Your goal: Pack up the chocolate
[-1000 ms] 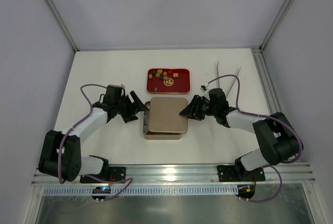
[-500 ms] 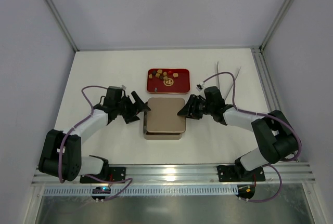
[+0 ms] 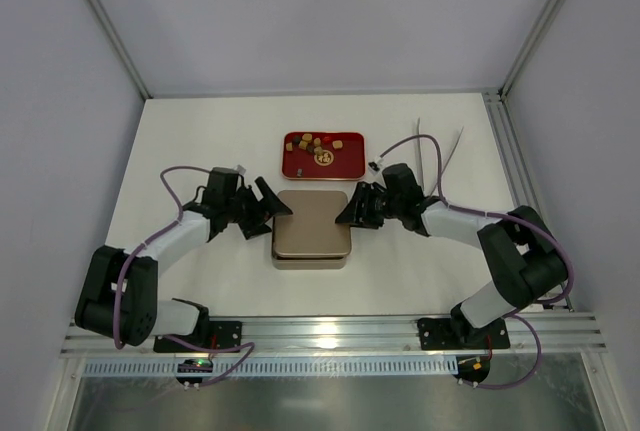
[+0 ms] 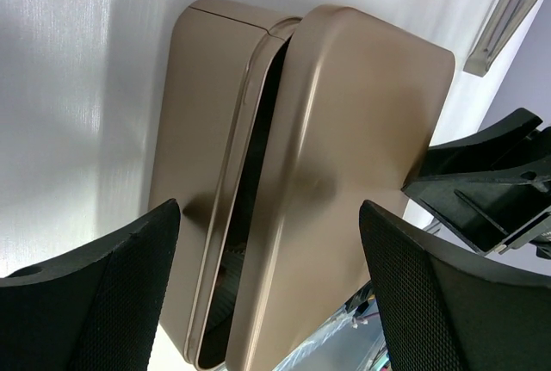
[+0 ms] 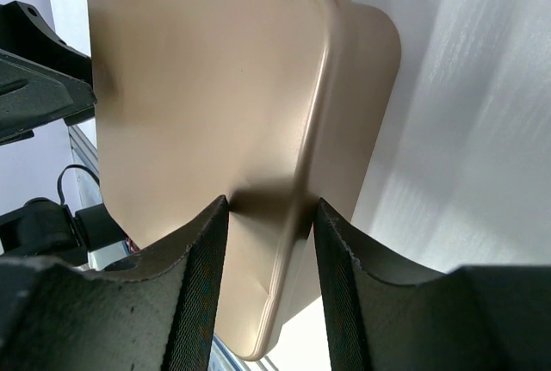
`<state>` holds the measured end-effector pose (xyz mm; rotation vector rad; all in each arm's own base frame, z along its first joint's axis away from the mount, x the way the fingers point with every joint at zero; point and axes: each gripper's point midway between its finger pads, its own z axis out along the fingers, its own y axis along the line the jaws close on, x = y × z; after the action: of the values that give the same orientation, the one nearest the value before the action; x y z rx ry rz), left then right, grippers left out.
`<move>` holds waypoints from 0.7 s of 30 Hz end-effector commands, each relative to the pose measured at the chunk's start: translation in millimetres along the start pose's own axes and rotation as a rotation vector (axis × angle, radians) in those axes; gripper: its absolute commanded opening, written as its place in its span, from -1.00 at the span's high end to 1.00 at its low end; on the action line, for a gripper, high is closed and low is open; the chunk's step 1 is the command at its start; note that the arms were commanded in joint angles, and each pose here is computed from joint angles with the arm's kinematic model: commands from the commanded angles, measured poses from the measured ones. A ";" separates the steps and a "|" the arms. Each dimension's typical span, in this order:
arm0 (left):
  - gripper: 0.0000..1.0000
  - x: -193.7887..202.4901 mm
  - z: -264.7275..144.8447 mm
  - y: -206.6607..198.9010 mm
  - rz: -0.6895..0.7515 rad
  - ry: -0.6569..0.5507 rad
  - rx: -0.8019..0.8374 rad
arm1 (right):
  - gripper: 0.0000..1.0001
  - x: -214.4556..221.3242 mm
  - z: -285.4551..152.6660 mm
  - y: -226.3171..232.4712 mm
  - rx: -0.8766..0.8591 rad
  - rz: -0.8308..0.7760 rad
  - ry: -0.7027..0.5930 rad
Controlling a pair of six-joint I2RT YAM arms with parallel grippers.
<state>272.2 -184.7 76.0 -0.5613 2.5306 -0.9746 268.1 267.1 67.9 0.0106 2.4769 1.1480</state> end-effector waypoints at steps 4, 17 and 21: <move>-0.65 1.0 2.4 -8.3 0.009 -0.004 0.038 | 0.08 -7.9 2.2 5.8 0.042 -0.080 -0.019; -0.61 6.0 4.7 -16.8 0.014 0.001 0.051 | 0.00 0.2 4.2 21.0 0.106 -0.172 0.008; -0.59 8.1 5.4 -16.6 0.012 0.002 0.046 | -0.01 3.5 4.2 26.9 0.119 -0.196 0.019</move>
<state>270.7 -186.9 71.1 -0.5638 2.5361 -0.9313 267.0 277.4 70.5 -0.1176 2.5205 0.9342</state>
